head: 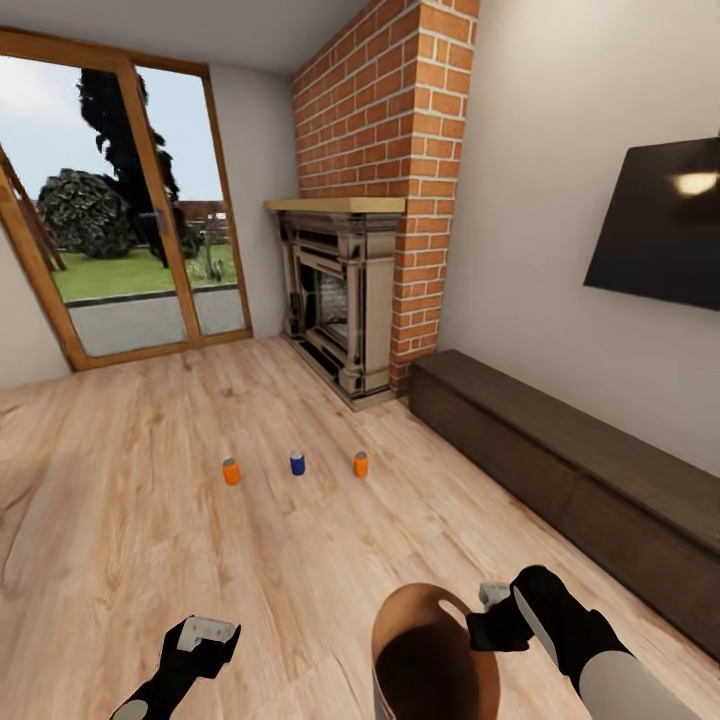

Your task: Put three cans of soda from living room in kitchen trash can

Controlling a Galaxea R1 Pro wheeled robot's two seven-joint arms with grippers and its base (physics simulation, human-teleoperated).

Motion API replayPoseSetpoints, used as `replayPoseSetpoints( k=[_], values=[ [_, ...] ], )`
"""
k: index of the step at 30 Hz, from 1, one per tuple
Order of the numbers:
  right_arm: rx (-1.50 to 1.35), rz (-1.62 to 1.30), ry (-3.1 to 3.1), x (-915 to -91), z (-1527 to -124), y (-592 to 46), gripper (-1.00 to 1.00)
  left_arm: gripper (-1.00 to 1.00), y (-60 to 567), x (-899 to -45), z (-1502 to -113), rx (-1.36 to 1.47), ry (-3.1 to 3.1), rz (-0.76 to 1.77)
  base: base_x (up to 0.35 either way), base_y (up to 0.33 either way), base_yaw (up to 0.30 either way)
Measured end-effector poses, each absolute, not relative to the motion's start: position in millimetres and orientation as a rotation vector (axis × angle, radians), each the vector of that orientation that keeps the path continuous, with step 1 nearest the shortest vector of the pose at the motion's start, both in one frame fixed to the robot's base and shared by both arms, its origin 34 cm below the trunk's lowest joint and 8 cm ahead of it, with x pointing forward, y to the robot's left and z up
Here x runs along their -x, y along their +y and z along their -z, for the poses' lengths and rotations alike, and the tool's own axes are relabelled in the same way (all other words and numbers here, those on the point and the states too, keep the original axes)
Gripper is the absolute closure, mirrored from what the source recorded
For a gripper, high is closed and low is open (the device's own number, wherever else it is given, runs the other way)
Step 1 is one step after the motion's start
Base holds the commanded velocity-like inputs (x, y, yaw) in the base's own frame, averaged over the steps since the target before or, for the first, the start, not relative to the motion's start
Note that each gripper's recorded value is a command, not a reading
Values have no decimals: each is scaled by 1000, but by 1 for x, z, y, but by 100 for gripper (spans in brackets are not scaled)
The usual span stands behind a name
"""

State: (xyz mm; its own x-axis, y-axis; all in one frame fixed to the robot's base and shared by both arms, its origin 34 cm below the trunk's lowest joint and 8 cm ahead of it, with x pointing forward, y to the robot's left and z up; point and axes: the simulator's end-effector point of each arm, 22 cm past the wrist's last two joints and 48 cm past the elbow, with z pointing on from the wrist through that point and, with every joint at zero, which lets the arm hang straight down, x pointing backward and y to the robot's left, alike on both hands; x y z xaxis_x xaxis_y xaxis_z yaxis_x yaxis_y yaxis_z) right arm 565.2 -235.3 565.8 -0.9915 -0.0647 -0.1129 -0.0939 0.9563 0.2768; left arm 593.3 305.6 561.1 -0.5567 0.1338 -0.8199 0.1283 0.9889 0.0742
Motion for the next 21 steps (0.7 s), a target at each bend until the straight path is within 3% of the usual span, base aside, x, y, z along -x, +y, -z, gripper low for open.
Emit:
replayPoseSetpoints(
  k=[21],
  values=[
    [127,-431,3001,-566,-568,-235,100,-100,305,-594,-563,-184,2163,-6,300,187,-245]
  ],
)
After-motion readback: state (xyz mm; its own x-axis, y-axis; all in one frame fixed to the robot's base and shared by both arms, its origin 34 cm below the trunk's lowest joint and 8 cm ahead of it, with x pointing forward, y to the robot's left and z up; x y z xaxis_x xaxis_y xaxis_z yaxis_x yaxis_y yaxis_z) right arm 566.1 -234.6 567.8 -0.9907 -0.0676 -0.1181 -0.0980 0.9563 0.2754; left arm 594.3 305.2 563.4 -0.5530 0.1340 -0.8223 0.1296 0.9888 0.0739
